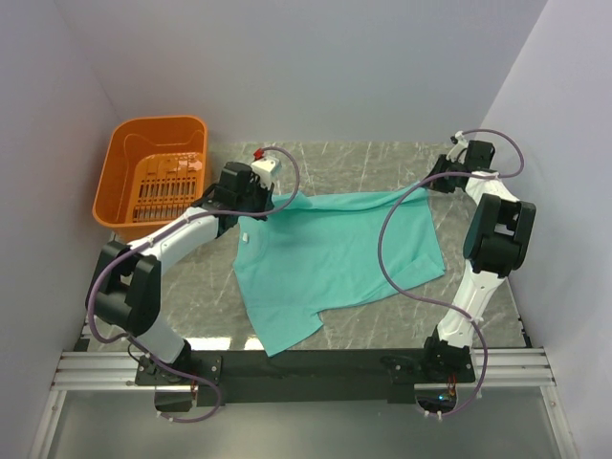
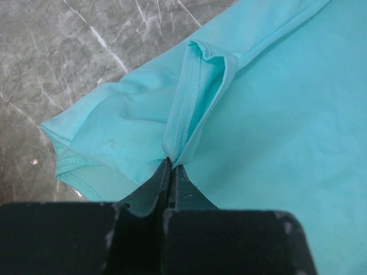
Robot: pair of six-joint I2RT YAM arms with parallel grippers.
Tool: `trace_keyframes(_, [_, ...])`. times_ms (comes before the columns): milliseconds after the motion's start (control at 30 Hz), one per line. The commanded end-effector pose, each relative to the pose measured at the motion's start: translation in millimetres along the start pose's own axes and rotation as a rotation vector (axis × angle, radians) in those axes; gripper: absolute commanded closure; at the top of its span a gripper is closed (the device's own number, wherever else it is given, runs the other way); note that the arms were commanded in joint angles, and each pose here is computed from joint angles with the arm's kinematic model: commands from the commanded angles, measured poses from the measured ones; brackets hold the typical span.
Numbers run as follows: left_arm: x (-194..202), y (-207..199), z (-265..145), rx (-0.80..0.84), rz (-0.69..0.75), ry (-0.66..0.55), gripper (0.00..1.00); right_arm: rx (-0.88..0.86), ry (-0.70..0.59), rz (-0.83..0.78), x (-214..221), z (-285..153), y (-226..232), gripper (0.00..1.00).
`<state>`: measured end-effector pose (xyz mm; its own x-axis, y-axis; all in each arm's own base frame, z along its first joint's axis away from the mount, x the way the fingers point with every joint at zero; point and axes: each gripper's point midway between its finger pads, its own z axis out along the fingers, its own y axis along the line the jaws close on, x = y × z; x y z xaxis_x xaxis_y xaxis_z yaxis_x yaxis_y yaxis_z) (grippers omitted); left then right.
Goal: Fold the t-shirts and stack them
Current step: Fold the tshirt
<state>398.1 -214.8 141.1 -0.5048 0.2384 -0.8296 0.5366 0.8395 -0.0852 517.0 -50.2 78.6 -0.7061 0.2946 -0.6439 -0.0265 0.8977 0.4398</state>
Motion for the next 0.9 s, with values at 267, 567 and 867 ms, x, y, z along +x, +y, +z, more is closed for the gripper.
trace_keyframes(267, [-4.3, -6.5, -16.1, -0.019, 0.023, -0.022, 0.99, 0.016, -0.064, -0.053, -19.5, -23.5, 6.4, 0.91])
trace_keyframes(567, [3.2, -7.8, -13.2, -0.017, 0.021, 0.011, 0.99, 0.035, -0.038, -0.065, -10.6, -28.2, 0.5, 0.81])
trace_keyframes(867, [15.8, -11.2, -8.0, -0.015, 0.027, 0.057, 0.97, 0.074, -0.092, -0.115, -21.1, -68.1, 3.0, 0.33])
